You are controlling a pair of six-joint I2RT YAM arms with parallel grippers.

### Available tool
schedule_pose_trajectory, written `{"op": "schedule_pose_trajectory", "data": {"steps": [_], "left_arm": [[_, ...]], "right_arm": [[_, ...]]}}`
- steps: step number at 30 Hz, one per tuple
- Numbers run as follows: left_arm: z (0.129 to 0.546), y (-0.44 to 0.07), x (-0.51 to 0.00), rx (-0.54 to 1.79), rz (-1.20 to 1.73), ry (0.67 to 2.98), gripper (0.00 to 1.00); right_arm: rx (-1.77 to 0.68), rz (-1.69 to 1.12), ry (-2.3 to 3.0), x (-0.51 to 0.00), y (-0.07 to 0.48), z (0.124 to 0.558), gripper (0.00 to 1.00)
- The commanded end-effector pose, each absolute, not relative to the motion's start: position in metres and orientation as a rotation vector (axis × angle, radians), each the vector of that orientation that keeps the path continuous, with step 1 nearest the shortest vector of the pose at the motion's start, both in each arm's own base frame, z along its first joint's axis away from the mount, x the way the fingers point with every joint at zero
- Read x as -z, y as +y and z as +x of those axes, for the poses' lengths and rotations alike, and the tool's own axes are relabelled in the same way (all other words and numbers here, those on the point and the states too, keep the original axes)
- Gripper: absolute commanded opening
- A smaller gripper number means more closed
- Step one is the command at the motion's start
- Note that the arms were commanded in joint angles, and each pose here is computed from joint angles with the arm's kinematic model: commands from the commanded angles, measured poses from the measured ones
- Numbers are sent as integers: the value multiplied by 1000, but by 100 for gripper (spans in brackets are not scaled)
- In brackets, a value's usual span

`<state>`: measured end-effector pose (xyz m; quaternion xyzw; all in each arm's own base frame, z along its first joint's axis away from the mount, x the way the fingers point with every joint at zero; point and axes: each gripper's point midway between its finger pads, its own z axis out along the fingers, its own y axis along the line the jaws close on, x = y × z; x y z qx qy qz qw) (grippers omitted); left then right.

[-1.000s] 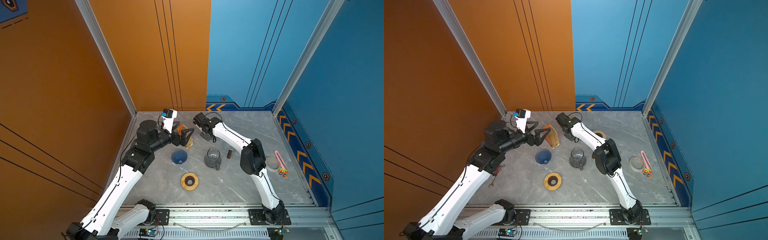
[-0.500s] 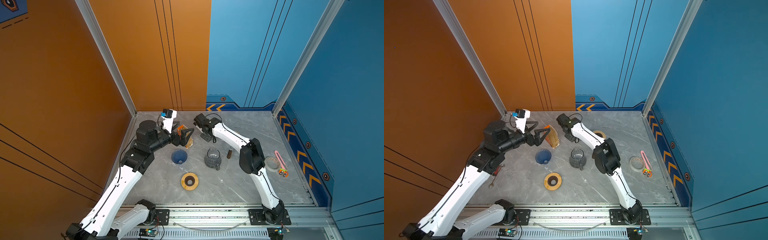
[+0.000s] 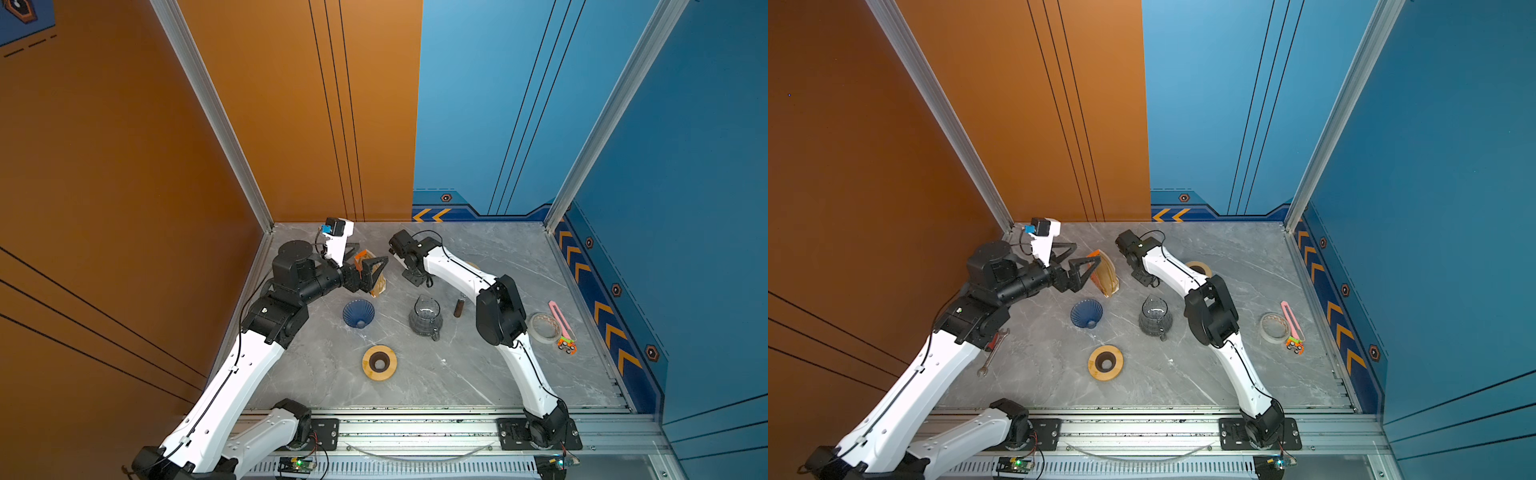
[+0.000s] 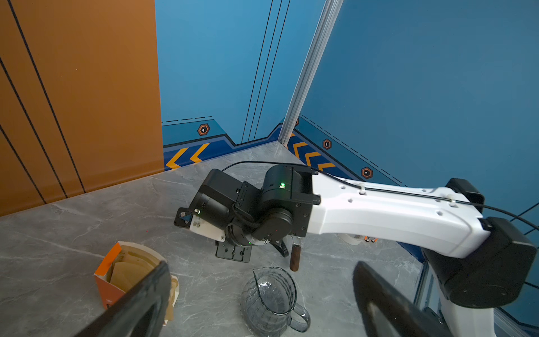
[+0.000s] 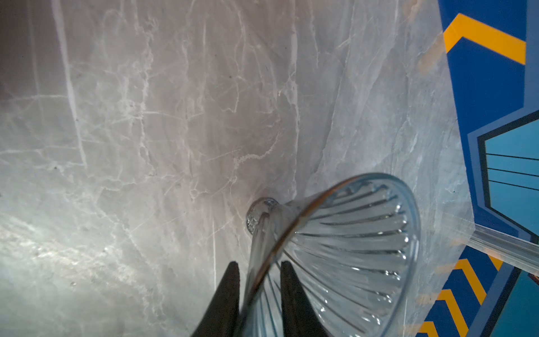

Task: Place the coffee filter in the dripper
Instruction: 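Lift the clear glass dripper off the table with the right gripper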

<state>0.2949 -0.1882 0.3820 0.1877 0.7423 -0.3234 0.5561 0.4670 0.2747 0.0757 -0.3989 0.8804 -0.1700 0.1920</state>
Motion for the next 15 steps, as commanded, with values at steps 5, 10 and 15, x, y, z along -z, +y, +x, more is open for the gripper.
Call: {"op": "schedule_pose_trajectory", "data": {"steps": [5,10,15], "left_arm": [[290,-191,-387,784,458,1726,98],[289,-191,-388,783,457,1722,98],[289,-190,-389,783,457,1719,98]], "right_arm": [[514,-1118,2510,-61,269,465,26],[531,-1114,2504,-57,269,467,27],[536,-1109,2491,-59,271,468,22]]}}
